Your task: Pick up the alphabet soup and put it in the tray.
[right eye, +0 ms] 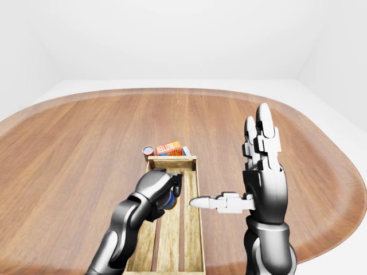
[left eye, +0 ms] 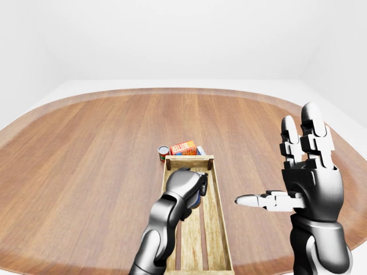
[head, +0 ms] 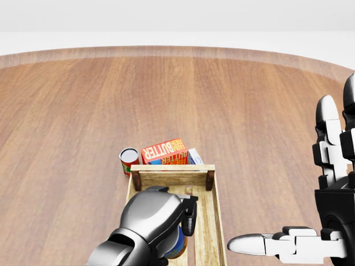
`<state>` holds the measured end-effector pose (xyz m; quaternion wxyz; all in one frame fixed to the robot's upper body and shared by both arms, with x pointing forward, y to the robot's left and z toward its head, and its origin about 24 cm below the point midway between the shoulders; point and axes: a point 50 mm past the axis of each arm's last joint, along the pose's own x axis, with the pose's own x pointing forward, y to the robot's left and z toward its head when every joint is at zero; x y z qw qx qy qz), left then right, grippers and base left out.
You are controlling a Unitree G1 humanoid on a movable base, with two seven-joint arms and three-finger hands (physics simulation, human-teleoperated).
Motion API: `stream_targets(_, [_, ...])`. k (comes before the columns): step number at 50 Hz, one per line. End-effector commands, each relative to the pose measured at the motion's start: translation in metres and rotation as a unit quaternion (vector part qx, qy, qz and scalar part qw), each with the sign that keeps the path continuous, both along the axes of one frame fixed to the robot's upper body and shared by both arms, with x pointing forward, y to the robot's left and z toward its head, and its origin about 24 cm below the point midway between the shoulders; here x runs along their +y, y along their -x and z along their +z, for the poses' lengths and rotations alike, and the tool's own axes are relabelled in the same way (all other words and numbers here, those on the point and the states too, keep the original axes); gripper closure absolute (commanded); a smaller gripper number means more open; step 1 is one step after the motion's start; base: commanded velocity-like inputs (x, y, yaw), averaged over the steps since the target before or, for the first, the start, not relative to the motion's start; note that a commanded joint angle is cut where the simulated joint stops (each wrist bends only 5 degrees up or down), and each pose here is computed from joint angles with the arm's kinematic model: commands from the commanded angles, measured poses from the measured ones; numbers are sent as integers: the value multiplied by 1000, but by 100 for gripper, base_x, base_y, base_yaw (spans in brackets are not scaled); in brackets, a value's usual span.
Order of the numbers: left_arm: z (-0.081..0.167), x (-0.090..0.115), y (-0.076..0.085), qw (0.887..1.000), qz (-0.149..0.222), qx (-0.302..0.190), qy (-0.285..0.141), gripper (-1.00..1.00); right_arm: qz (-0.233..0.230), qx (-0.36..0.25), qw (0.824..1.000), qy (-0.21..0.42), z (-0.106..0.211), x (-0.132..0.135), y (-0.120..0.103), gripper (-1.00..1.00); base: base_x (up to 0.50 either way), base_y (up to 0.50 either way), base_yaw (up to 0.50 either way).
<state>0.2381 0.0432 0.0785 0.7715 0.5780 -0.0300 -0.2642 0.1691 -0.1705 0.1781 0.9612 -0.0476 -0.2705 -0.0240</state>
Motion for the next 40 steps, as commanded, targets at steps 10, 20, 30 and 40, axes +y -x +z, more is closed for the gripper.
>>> stream_targets(10, [-37, -8, -10, 998, 12, 12, -62, 100, 0, -2, 1000, -1, 1, 0, 1, -100, 0, 0, 0])
stream_targets(20, [-43, -9, -12, 996, 15, 5, -84, 100, 0, -4, 1000, -2, 2, 0, 1, -100, 0, 0, 0])
stream_targets(30, [-45, -15, -12, 997, 9, 8, -82, 100, 0, -9, 1000, -3, 3, -1, 2, -100, 0, 0, 0])
stream_targets(40, [-44, -14, -13, 997, 10, 10, -78, 100, 2, -3, 1000, -3, 1, 1, 1, -100, 0, 0, 0])
